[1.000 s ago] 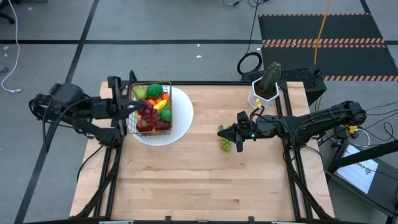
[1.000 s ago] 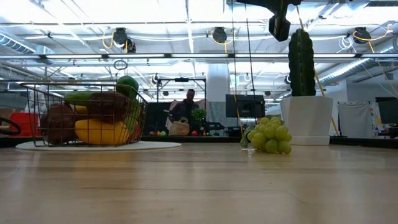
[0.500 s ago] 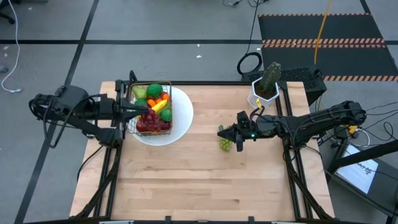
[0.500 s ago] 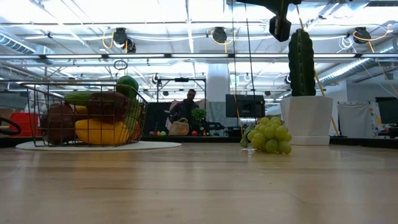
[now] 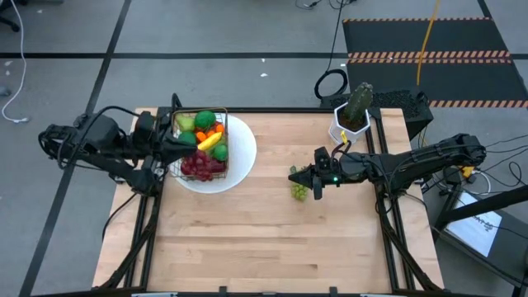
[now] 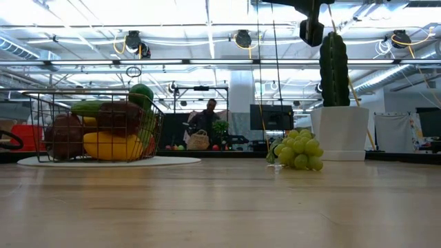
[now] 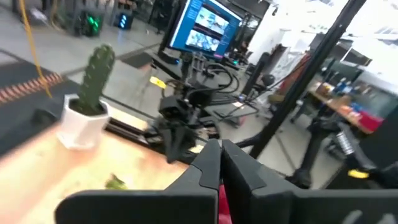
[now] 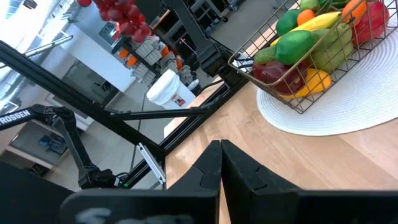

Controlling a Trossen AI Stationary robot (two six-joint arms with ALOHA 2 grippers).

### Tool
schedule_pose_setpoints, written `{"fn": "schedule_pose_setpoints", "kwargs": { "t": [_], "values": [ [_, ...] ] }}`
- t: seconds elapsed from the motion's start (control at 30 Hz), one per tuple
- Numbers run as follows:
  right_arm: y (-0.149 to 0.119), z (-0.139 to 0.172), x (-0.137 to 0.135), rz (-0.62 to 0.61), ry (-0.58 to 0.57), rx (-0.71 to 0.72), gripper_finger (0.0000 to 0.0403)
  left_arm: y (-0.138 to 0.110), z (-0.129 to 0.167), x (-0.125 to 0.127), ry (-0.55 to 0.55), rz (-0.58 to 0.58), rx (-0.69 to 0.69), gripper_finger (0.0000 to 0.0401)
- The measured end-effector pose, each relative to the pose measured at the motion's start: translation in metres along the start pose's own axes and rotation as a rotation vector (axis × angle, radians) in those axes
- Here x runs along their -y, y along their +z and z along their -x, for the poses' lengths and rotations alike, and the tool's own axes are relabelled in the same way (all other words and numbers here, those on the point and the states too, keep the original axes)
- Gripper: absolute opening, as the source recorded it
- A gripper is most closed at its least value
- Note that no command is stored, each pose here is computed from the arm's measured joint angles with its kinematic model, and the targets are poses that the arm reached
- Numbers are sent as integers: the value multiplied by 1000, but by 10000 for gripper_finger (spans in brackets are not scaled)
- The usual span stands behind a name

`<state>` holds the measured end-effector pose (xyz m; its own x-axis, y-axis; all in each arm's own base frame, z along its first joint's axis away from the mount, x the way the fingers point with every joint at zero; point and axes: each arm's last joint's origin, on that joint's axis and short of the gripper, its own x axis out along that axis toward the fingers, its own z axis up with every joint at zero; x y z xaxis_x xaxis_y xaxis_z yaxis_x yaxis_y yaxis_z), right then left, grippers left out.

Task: Build produce basket
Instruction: Put the red grapes into the wire basket

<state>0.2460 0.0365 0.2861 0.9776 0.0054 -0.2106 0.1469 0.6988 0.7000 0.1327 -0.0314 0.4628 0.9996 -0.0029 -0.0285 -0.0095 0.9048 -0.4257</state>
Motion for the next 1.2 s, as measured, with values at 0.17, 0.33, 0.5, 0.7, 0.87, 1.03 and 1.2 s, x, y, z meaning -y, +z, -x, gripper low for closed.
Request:
{"fn": "schedule_pose_setpoints", "kwargs": {
  "t": [0.17, 0.33, 0.5, 0.7, 0.87, 1.03, 1.2],
  "values": [
    [0, 0, 0, 5, -1, 1, 0, -1, 0, 1, -26, 103, -19, 11],
    [-1, 0, 1, 8, -6, -5, 0, -1, 0, 1, -26, 202, -18, 5],
    [-1, 0, 1, 8, -6, -5, 0, -1, 0, 1, -24, 359, -20, 13],
    [-2, -1, 1, 56, -12, -13, 0, 1, 0, 2, -36, 485, -6, 8],
    [-2, -1, 2, 123, -19, -22, 0, 2, -2, 1, -14, 441, 18, 13],
    [-5, -1, 5, 124, -45, -50, 0, 1, -3, -5, 40, 438, 12, 6],
    [-7, -1, 7, 126, -64, -70, 0, -3, -4, -18, 145, 390, -22, 4]
  ]
}}
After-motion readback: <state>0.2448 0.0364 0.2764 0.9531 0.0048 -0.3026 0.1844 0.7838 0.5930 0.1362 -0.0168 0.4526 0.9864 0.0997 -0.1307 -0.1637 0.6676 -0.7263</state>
